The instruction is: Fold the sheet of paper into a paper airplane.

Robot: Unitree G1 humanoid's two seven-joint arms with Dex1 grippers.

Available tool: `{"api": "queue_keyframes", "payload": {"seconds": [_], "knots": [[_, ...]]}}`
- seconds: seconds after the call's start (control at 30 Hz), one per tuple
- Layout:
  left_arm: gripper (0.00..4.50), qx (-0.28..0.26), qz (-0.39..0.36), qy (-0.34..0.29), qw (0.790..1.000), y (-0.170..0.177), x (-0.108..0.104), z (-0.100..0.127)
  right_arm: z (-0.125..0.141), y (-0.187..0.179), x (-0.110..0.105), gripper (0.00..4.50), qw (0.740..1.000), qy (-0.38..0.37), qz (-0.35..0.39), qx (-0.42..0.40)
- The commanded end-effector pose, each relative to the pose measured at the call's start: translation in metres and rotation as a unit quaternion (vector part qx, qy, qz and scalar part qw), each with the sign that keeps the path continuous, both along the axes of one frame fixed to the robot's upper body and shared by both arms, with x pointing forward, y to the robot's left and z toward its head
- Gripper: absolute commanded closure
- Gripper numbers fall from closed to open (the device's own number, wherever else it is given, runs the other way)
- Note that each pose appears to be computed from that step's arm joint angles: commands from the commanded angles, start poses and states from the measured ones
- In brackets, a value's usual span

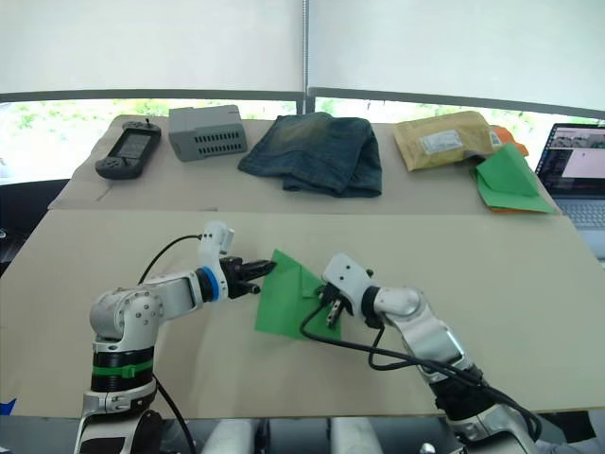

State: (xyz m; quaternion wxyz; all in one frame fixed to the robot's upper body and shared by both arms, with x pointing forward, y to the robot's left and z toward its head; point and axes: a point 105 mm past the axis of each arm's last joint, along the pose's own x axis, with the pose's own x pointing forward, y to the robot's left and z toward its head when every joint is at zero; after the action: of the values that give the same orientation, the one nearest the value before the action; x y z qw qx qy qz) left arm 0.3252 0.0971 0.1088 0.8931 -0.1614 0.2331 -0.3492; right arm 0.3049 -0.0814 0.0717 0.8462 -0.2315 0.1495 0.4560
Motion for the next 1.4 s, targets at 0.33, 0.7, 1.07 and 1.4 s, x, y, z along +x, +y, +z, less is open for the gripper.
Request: {"api": "queue_keyframes", "payload": {"seconds": [0.33,0.7,1.07,1.4], "knots": [[4.49,0.189,-0.124,-0.126,0.966,-0.017,-0.016,-0.023,-0.022,-0.006,-0.007,4.5,0.999,0.034,-0.006,-0.029],[4.49,0.218,-0.138,-0.123,0.958,-0.016,-0.017,-0.042,-0.018,-0.005,-0.006,4.5,0.999,0.031,-0.007,-0.025],[4.49,0.214,-0.139,-0.088,0.963,-0.019,-0.017,-0.057,0.04,0.007,0.008,4.5,0.999,-0.021,0.002,0.049],[4.49,0.217,-0.142,-0.088,0.962,-0.019,-0.019,-0.059,0.046,0.025,0.031,4.5,0.997,-0.025,-0.001,0.076]]}}
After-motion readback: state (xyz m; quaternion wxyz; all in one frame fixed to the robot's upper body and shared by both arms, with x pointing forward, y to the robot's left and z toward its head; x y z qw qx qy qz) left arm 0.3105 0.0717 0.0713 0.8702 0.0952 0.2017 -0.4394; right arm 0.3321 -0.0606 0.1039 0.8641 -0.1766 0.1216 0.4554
